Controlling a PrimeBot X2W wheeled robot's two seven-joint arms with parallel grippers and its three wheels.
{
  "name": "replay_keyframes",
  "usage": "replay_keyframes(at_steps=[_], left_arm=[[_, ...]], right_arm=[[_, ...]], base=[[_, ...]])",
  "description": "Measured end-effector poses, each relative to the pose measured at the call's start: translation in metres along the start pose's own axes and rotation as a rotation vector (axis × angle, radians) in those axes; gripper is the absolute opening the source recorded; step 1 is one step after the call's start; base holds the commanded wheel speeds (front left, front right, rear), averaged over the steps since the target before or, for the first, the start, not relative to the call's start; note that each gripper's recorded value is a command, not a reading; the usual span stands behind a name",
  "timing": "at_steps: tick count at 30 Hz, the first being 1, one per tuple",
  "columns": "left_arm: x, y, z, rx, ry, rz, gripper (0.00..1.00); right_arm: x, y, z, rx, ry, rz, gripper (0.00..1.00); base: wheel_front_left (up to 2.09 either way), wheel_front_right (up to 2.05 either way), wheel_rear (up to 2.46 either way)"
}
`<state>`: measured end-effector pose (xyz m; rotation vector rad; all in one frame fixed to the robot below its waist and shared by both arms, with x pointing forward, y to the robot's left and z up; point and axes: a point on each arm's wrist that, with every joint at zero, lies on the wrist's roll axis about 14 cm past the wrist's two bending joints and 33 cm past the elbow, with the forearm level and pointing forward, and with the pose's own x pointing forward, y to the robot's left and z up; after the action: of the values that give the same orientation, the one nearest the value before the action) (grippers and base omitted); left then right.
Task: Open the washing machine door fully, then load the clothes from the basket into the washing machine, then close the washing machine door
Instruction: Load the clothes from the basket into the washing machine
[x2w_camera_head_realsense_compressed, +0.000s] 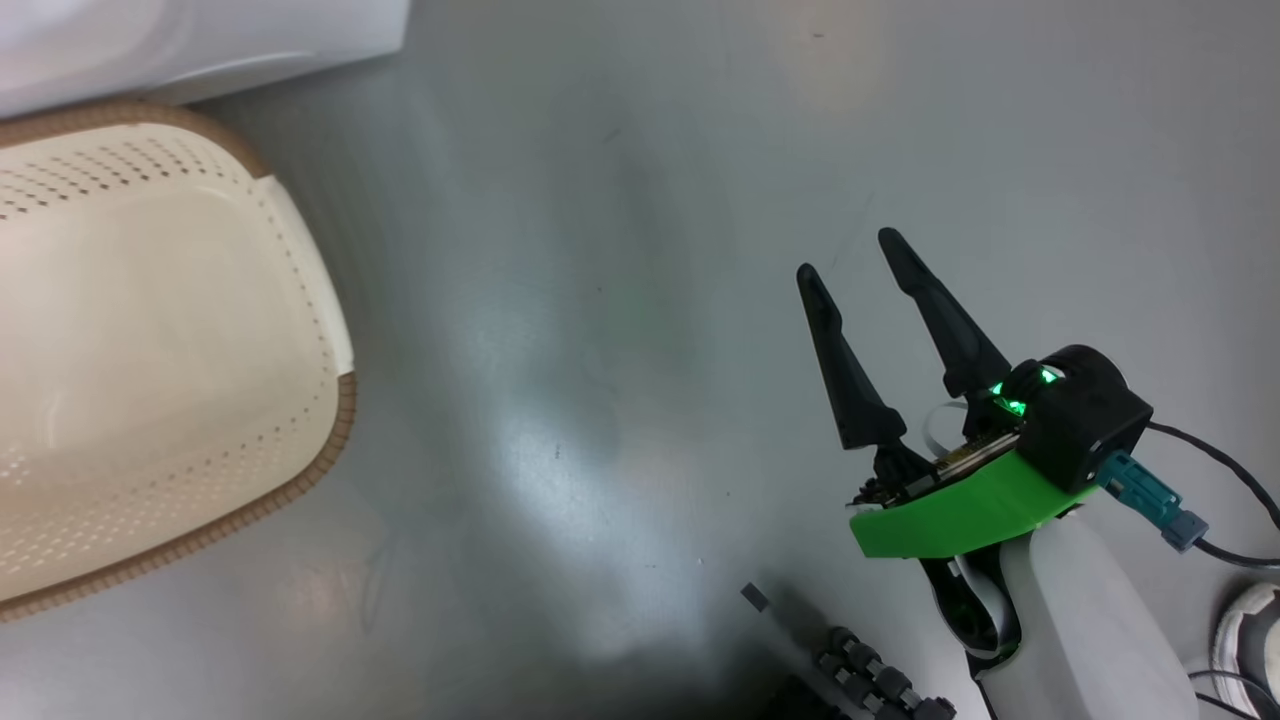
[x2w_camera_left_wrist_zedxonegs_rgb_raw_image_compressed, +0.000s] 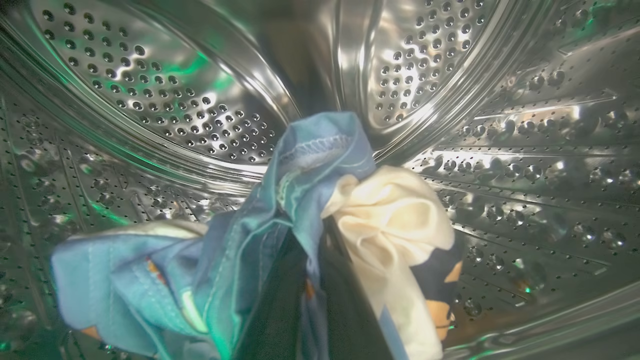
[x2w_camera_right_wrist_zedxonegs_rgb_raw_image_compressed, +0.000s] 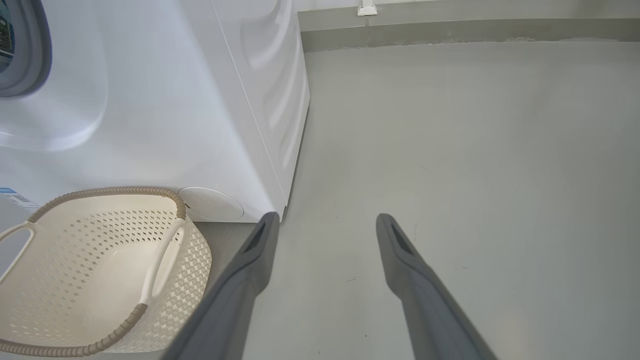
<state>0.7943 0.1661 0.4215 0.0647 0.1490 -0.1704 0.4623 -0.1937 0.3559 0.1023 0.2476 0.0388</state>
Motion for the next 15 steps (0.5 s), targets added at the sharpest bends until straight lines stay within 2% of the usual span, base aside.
replay_keyframes(at_steps=[15], left_arm=[[0.017,0.001,-0.027,0.001,0.067,0.014,0.0]], right_arm=[[-0.001,-0.008,-0.006,-0.004,0.019,-0.02,1.0]], base=[[0.0,0.0,0.0]])
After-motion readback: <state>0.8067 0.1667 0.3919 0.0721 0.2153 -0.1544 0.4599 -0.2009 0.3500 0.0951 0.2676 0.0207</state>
